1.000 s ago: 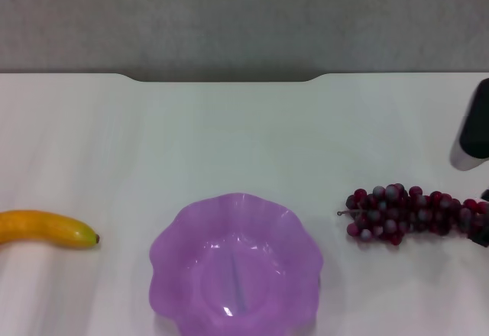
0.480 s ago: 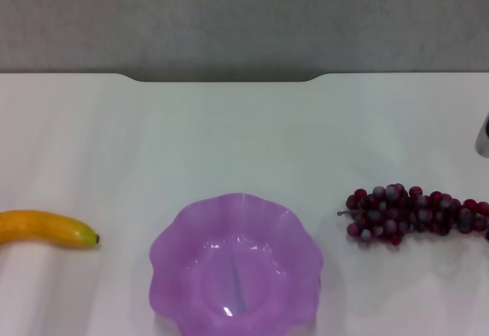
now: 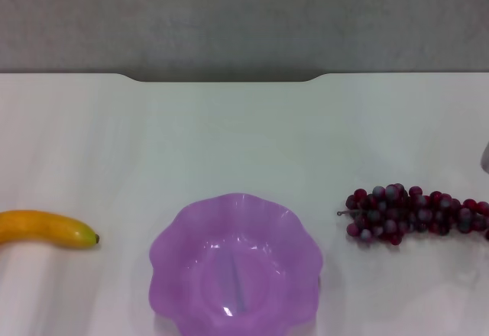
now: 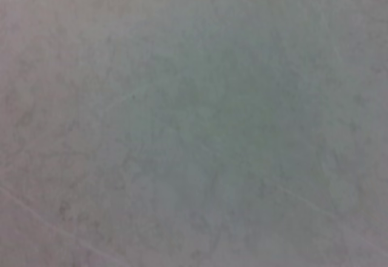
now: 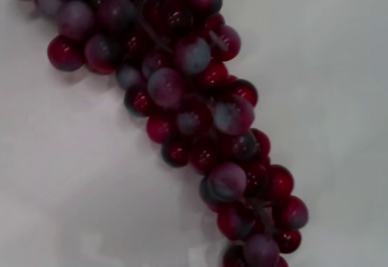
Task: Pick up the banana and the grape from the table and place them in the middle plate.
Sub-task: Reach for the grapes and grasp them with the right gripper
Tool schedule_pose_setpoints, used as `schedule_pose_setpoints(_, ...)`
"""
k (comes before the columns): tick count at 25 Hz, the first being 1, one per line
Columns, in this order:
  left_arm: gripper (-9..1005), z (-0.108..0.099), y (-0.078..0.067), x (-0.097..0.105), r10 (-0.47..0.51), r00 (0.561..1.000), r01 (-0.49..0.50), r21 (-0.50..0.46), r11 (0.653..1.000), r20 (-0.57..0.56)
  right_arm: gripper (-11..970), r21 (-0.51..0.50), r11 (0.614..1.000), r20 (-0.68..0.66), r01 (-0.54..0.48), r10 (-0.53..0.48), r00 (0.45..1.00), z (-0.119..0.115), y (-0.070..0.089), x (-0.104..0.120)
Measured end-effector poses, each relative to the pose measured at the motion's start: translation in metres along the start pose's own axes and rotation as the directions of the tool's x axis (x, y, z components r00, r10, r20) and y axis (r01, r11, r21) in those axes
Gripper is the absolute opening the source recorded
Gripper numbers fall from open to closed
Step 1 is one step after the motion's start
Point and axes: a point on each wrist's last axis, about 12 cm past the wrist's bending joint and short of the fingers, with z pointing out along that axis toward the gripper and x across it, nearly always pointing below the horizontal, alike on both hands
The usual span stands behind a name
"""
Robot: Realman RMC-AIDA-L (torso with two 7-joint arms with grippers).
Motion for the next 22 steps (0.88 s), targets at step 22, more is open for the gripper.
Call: schedule_pose_setpoints(22,889,-0.005,0.001,-0.001,0.001,1.000,-0.001,-0.003,1.000,0.011,817,0.002,1.000,0.006,-0.011,0.011,1.000,0.016,0.011,0.007)
